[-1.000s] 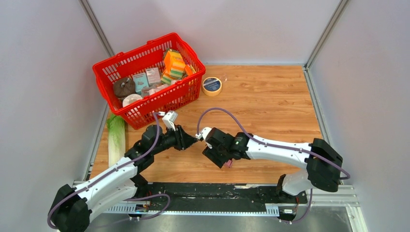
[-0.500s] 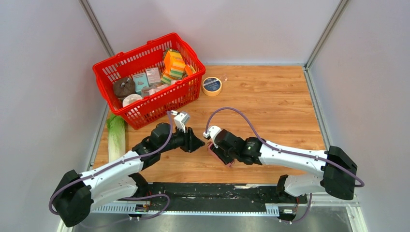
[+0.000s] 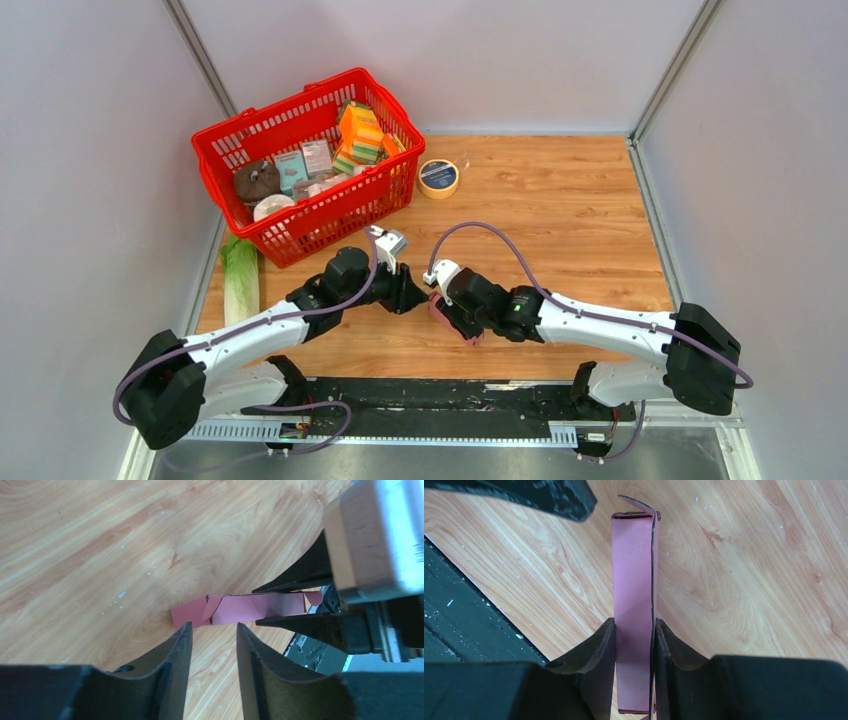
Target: Fold the paper box
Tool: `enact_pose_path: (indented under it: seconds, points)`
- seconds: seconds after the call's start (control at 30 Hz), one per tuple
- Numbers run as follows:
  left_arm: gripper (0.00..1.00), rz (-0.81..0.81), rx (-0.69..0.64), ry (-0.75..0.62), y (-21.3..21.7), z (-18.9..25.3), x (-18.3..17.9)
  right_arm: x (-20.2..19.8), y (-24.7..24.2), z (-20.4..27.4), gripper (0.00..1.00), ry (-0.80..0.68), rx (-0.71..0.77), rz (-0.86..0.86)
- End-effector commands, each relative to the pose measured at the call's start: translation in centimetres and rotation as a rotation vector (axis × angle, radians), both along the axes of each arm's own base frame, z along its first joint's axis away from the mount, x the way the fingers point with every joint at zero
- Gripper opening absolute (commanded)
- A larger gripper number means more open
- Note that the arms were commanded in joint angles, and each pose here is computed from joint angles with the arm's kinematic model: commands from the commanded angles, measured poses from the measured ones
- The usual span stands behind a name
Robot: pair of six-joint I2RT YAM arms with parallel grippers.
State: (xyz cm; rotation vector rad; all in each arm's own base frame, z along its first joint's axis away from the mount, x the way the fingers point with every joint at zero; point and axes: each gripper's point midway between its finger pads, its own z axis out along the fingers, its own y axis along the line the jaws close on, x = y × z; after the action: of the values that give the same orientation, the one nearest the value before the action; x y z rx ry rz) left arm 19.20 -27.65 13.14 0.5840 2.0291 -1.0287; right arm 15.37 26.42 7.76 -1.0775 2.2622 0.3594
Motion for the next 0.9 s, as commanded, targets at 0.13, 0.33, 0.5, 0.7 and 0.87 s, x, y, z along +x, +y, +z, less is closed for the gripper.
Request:
enact_pose_path:
  seconds: [0.13,0.33,0.5,0.7,0.87]
  points:
    - [0.28,0.072,-0.049,-0.021,-1.2,1.5,2.1,0.6,1.2,1.5,0.23,-0.031,0.09,0.003]
    - [0.28,0.182,-0.024,0.02,-0.2,1.1,3.2,0.6,1.0,1.4,0.23,-0.032,0.085,0.006]
    - [0.27,0.138,0.004,0.065,-1.3,0.7,3.2,0.7,1.1,1.3,0.23,-0.029,0.083,0.004]
    - [0.26,0.087,-0.035,0.098,-2.6,0.5,2.8,0.8,1.4,1.3,0.23,-0.032,0.077,0.014]
    - [0.23,0.049,-0.038,0.128,-3.3,0.2,2.0,0.9,1.3,1.3,0.23,-0.037,0.072,0.01]
